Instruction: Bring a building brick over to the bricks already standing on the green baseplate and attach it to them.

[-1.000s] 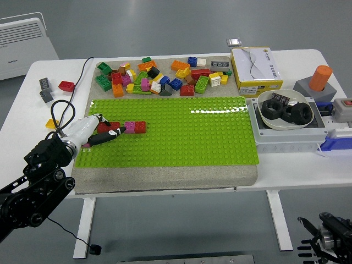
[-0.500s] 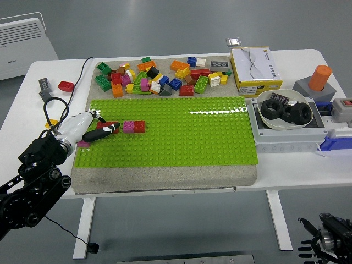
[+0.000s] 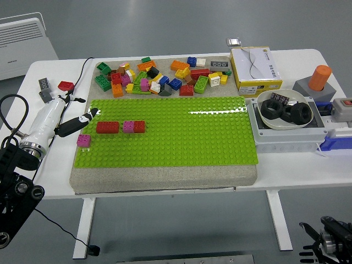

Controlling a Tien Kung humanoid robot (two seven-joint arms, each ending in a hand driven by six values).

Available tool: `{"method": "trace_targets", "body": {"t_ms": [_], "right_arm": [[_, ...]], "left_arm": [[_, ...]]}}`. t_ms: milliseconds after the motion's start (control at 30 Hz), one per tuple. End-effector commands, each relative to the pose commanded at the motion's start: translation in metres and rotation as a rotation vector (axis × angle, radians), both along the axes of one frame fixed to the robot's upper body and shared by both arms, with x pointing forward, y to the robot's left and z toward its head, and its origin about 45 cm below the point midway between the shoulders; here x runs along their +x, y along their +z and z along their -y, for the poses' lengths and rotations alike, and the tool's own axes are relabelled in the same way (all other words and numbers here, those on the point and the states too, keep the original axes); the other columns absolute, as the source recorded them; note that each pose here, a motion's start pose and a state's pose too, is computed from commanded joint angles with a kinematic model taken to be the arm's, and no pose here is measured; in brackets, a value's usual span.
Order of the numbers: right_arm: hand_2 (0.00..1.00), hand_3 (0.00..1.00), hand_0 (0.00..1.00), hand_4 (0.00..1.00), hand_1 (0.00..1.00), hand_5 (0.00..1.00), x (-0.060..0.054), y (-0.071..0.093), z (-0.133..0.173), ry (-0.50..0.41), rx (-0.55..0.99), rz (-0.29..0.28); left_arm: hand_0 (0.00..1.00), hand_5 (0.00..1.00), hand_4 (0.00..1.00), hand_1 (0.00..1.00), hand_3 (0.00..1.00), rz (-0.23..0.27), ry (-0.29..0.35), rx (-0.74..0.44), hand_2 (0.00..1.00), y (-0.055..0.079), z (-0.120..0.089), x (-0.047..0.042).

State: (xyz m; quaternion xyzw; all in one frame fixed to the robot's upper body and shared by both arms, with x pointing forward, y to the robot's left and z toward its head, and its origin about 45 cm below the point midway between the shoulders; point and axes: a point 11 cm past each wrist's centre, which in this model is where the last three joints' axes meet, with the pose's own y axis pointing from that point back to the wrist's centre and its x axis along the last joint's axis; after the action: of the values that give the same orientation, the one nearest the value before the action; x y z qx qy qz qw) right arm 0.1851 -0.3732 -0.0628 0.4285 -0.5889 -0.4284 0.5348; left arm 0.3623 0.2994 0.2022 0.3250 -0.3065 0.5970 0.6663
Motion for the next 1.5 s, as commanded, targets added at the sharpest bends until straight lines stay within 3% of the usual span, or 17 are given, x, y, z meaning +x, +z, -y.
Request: {"method": "trace_targets", "body": {"t_ms": [33,200,233,400,433,600,633,800,833,1233,1267,1500], "right_arm": [[0.602,0.771,0.550,0.898,0.517,0.998,-0.002,-0.001,-0.002,-0.001,0.004,-0.005],[0.602,0.771,0.550,0.898,0.517,0.998,-0.007,-0.004,-0.007,-0.010,0.019,-0.019],[0.600,0.772,0.555,0.897,0.531,0.998,-0.007,-0.004,-0.008,-0.010,0.020,-0.020],[0.600,0.772,0.555,0.897,0.531,0.998,-0.006,-0.004,-0.009,-0.009,0.025,-0.019],[0.602,0.772,0.551,0.895,0.530,0.998,-0.006,-0.004,-0.010,-0.009,0.025,-0.018],[0.602,0.772,0.551,0.895,0.530,0.998,-0.005,-0.004,-0.010,-0.006,0.025,-0.015],[0.604,0.775,0.558,0.897,0.532,0.998,-0.005,-0.004,-0.010,-0.005,0.025,-0.015],[0.604,0.775,0.558,0.897,0.532,0.998,-0.006,-0.004,-0.008,-0.003,0.020,-0.016],[0.603,0.775,0.557,0.898,0.531,0.998,-0.007,-0.004,-0.007,-0.002,0.019,-0.018],[0.603,0.772,0.557,0.897,0.530,0.998,-0.005,-0.003,-0.007,-0.001,0.020,-0.015],[0.603,0.774,0.560,0.895,0.529,0.998,-0.005,-0.003,-0.007,-0.001,0.020,-0.014],[0.604,0.772,0.558,0.896,0.529,0.998,-0.005,-0.003,-0.006,-0.001,0.020,-0.014]], "left_arm": [[0.775,0.204,0.726,0.699,0.713,0.011,-0.013,-0.032,0.733,-0.003,0.005,-0.0032],[0.775,0.204,0.726,0.699,0.713,0.054,-0.082,-0.121,0.733,-0.012,0.027,-0.0122],[0.743,0.121,0.704,0.664,0.717,0.061,-0.101,-0.127,0.714,-0.013,0.031,-0.0137],[0.743,0.121,0.704,0.664,0.717,0.069,-0.136,-0.133,0.714,-0.021,0.037,-0.0188],[0.718,0.109,0.694,0.558,0.710,0.066,-0.134,-0.137,0.683,-0.023,0.037,-0.0198],[0.718,0.109,0.694,0.558,0.710,0.047,-0.127,-0.161,0.683,-0.031,0.037,-0.0238],[0.636,0.099,0.682,0.523,0.703,0.043,-0.128,-0.164,0.678,-0.032,0.037,-0.0243],[0.636,0.099,0.682,0.523,0.703,0.034,-0.129,-0.175,0.678,-0.036,0.039,-0.0265],[0.574,0.097,0.673,0.500,0.699,0.035,-0.126,-0.177,0.662,-0.036,0.039,-0.0267],[0.594,0.100,0.672,0.539,0.693,0.055,-0.073,-0.195,0.663,-0.031,0.029,-0.0213],[0.651,0.101,0.674,0.614,0.693,0.055,-0.072,-0.194,0.679,-0.031,0.029,-0.0210],[0.665,0.101,0.675,0.632,0.693,0.068,-0.050,-0.193,0.702,-0.027,0.021,-0.0192]]}}
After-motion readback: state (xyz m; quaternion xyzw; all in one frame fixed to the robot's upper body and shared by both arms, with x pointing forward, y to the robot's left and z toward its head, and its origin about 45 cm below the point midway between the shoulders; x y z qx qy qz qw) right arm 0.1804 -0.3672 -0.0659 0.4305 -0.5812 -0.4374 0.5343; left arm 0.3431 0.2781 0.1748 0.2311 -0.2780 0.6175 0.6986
